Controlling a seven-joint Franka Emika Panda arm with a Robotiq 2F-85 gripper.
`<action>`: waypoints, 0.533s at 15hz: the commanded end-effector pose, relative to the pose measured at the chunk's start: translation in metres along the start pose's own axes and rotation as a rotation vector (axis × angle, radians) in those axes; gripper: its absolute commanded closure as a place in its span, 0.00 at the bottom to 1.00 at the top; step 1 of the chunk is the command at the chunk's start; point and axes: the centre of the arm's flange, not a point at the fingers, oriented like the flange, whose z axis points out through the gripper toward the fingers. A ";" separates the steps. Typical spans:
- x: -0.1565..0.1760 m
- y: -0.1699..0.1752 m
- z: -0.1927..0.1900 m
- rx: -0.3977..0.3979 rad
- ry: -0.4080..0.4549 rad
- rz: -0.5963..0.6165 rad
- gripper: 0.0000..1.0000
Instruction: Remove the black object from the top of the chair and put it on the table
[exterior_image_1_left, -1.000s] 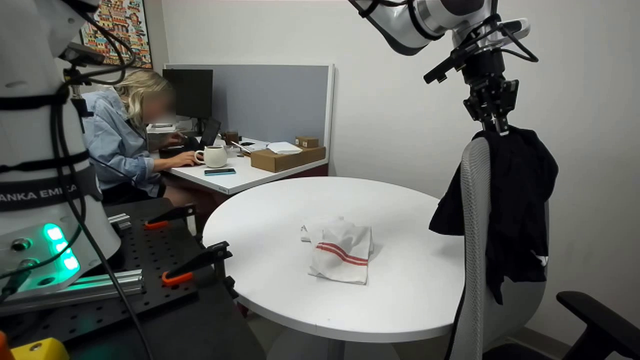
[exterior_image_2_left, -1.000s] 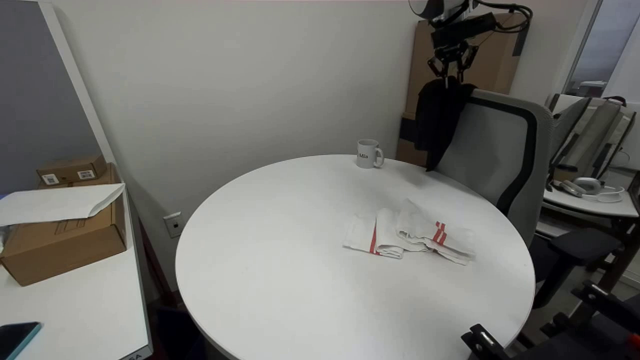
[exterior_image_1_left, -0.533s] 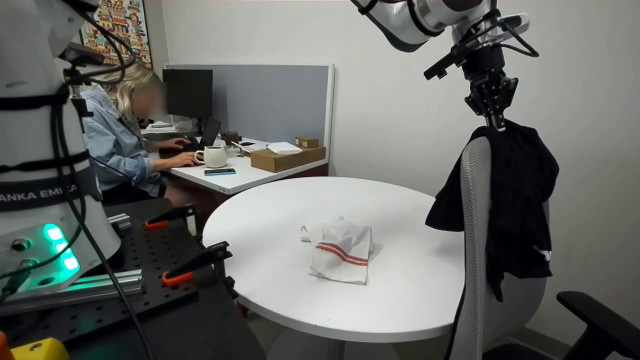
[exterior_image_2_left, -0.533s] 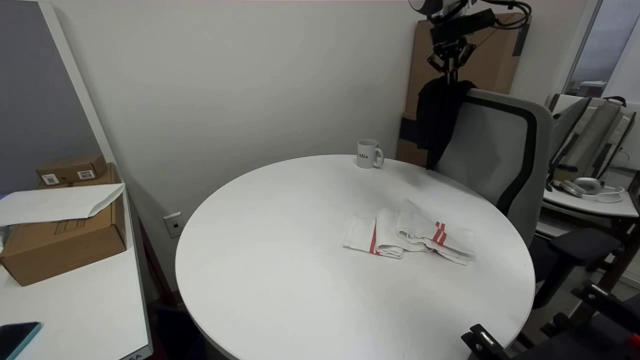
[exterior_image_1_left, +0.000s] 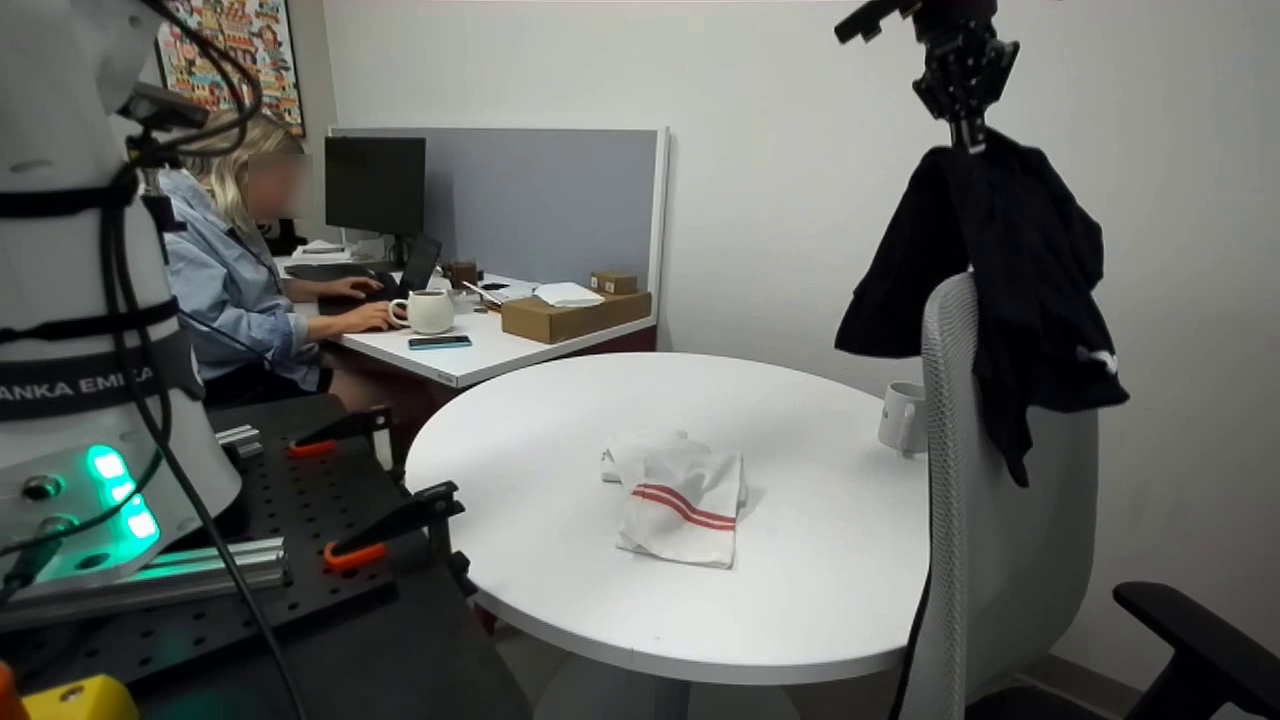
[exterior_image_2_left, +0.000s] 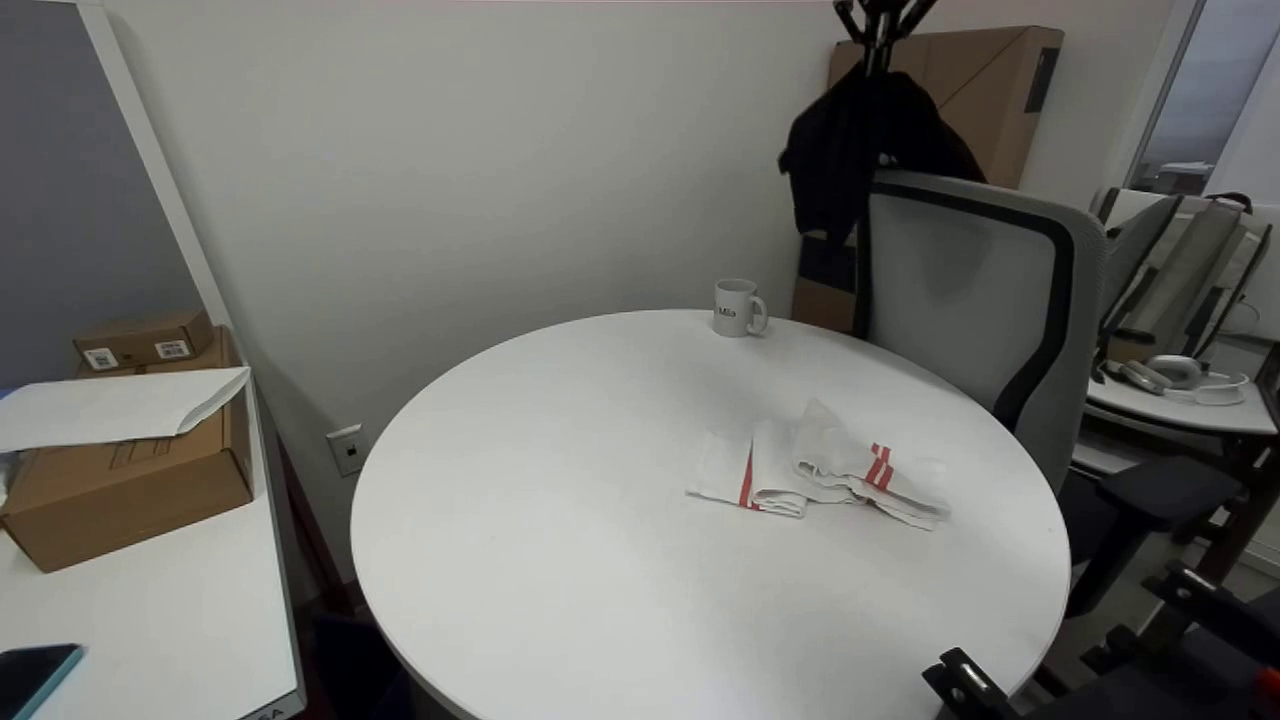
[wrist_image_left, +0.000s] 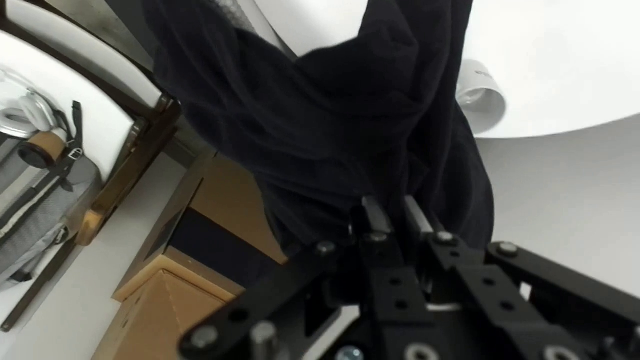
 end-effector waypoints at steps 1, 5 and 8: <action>0.009 -0.008 -0.102 0.114 0.044 -0.026 0.97; 0.006 -0.042 -0.176 0.181 0.076 -0.090 0.97; -0.009 -0.079 -0.197 0.204 0.069 -0.152 0.97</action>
